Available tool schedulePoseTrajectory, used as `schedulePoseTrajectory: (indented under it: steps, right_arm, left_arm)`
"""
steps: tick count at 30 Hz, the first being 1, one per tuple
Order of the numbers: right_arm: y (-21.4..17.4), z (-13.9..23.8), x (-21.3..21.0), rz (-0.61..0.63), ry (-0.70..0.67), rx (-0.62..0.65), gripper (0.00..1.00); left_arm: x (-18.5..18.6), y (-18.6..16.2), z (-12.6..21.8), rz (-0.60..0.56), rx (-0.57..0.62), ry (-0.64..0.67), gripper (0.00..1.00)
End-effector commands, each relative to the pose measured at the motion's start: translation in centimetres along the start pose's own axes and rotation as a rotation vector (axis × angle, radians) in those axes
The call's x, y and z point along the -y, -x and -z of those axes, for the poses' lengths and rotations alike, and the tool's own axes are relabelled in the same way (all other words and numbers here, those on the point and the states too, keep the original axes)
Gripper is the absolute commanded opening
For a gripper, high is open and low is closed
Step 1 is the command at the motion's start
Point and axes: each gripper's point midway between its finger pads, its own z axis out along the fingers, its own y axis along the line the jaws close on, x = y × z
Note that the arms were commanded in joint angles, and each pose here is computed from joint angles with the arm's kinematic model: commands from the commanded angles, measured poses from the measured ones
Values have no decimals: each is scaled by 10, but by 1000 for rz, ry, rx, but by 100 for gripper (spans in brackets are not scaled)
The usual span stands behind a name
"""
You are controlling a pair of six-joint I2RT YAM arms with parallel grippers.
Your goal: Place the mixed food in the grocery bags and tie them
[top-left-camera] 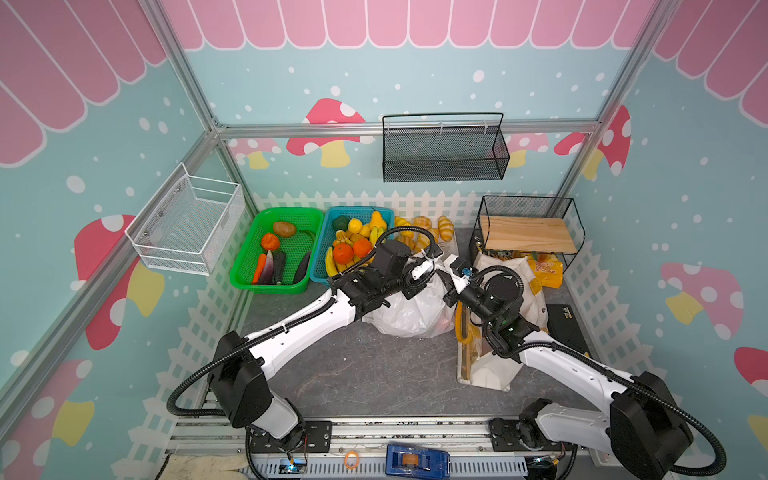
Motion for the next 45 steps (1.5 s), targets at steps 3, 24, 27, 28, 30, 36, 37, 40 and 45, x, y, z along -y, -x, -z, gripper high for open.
schedulePoseTrajectory:
  steps: [3, 24, 27, 28, 30, 36, 37, 40, 45]
  right_arm:
    - [3, 4, 1, 50, -5, 5, 0]
    - [-4, 9, -5, 253, 141, 20, 45]
    - [-2, 8, -16, 258, 204, 43, 49]
    - [-2, 7, -18, 259, 222, 48, 50]
    - [-2, 5, -18, 263, 225, 50, 51]
    - [-5, -9, -9, 298, 191, 29, 52]
    - [-5, -11, -7, 304, 187, 26, 52]
    - [-7, -14, -4, 317, 185, 21, 51]
    - [-8, -14, -1, 336, 200, 25, 47]
  left_arm:
    - [-19, 3, 0, -60, -10, 52, 26]
    - [-14, 1, 11, -209, 117, -61, 0]
    - [-12, 2, 11, -203, 121, -72, 0]
    - [-12, 2, 11, -200, 122, -73, 0]
    - [-11, 2, 11, -201, 121, -79, 0]
    - [-9, 2, 14, -210, 118, -92, 0]
    - [-9, 1, 14, -213, 114, -93, 0]
    - [-9, 0, 14, -217, 109, -95, 0]
    - [-8, 0, 14, -219, 106, -98, 0]
